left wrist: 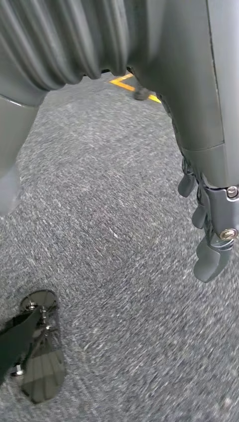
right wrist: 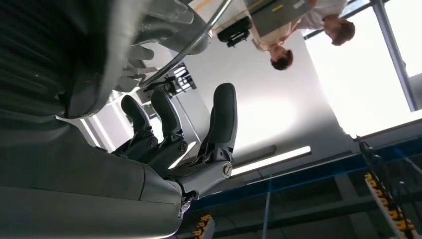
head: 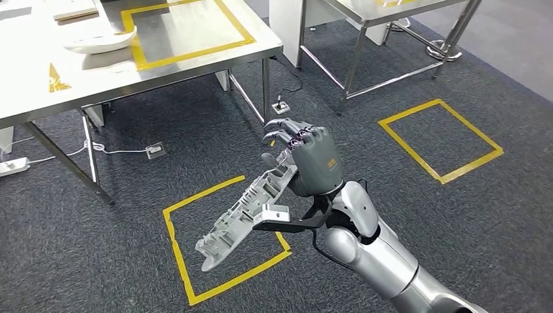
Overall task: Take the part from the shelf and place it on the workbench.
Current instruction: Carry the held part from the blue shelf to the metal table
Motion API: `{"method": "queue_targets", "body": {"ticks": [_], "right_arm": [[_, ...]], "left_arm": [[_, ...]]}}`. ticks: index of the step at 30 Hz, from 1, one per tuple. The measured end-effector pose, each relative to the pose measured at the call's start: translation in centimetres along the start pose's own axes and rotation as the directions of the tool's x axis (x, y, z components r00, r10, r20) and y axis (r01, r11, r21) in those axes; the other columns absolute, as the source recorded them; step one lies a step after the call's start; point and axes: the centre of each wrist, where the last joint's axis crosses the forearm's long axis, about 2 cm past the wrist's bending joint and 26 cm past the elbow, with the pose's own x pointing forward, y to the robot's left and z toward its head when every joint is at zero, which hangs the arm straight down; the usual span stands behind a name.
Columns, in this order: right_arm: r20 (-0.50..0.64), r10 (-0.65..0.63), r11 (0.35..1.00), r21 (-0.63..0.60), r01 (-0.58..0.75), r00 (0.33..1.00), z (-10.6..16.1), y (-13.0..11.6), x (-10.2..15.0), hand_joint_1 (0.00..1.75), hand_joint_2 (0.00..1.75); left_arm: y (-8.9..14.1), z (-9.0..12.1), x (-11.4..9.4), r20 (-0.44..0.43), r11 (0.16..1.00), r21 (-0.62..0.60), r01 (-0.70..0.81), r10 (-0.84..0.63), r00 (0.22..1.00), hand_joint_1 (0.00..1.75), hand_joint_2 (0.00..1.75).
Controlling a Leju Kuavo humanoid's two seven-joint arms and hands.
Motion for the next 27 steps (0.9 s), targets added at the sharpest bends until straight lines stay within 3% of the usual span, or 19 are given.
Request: {"method": "queue_targets", "body": {"ticks": [27], "right_arm": [[-0.031, 0.035, 0.998, -0.05, -0.037, 0.999, -1.7, -1.7, -0.4, 1.75, 1.75]], "left_arm": [[-0.2, 0.0, 0.4, -0.046, 1.0, -0.016, -0.026, 0.025, 0.999, 0.0, 1.75]]}}
